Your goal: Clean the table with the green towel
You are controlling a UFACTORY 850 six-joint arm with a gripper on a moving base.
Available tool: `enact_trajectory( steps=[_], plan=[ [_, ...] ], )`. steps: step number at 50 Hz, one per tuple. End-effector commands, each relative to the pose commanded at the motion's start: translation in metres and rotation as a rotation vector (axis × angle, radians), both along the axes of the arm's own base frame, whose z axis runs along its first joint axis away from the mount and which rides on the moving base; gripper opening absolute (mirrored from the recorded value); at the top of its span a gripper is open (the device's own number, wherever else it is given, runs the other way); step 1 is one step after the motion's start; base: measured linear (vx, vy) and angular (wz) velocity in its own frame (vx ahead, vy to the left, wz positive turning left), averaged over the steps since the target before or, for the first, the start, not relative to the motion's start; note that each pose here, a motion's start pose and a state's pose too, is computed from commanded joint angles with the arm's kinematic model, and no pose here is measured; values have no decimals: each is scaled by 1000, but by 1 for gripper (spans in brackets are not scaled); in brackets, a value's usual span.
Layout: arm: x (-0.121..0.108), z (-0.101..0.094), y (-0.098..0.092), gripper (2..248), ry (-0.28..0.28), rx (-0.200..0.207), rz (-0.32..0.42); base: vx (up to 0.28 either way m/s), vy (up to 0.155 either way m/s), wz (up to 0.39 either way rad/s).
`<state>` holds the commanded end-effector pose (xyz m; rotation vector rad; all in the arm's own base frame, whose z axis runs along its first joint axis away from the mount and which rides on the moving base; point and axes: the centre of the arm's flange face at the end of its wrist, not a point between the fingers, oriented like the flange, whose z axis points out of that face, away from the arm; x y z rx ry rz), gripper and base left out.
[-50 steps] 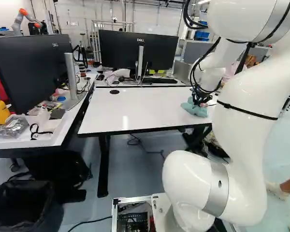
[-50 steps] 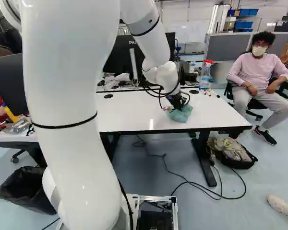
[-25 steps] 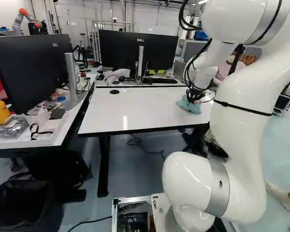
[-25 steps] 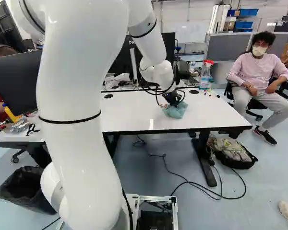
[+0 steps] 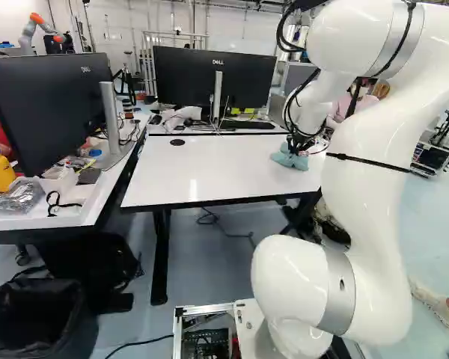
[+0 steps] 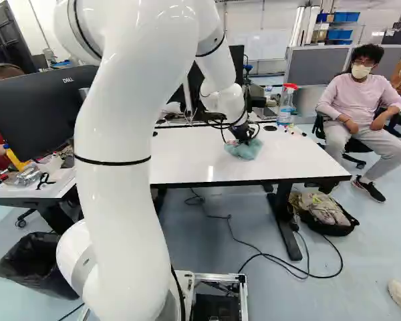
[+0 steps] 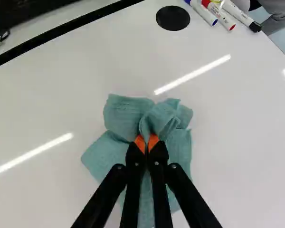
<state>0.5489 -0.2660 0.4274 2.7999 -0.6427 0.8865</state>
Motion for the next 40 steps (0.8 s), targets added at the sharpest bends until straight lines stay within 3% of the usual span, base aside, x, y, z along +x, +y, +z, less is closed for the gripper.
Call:
enact_trajectory(
  steps=[19,40],
  plan=[
    [-1,-1,-34,29,-9,-5,-49,0,0,0],
    [-29,0,-59,29,-2,-1,-107,0,0,0]
  ],
)
